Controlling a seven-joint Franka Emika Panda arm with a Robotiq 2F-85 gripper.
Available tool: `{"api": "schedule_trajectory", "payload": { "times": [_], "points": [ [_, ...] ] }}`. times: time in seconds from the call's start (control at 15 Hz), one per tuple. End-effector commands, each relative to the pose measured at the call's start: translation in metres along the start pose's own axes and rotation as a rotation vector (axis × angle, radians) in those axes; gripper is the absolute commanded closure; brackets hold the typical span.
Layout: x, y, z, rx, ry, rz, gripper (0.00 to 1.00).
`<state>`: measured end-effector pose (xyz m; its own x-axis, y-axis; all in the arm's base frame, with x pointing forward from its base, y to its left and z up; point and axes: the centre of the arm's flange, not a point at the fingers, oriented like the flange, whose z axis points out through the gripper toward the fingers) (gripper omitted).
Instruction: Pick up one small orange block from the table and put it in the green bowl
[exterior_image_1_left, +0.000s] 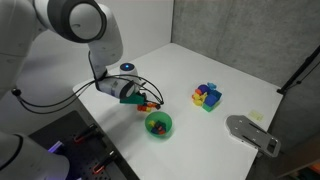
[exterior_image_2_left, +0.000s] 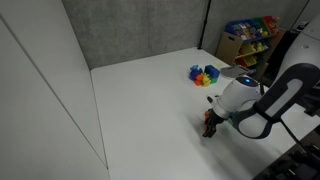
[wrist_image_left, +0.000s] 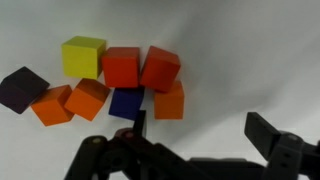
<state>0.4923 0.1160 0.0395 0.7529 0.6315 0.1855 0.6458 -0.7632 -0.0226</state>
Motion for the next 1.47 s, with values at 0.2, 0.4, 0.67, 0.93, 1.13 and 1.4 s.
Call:
{"api": "schedule_trajectory", "payload": {
  "times": [0.2, 0.4, 0.67, 0.93, 1.13, 1.4],
  "points": [
    [0.000, 0.002, 0.002, 0.007, 0.021, -0.012, 0.00],
    [-0.001, 0.002, 0.004, 0.011, 0.021, -0.011, 0.00],
    [-0.002, 0.001, 0.007, 0.014, 0.019, -0.009, 0.16],
    [-0.002, 0.001, 0.006, 0.011, 0.014, -0.009, 0.51],
    [-0.001, 0.002, 0.003, 0.002, 0.009, -0.008, 0.75],
    [0.011, 0.009, -0.017, -0.029, 0.009, -0.002, 0.90]
  ]
}}
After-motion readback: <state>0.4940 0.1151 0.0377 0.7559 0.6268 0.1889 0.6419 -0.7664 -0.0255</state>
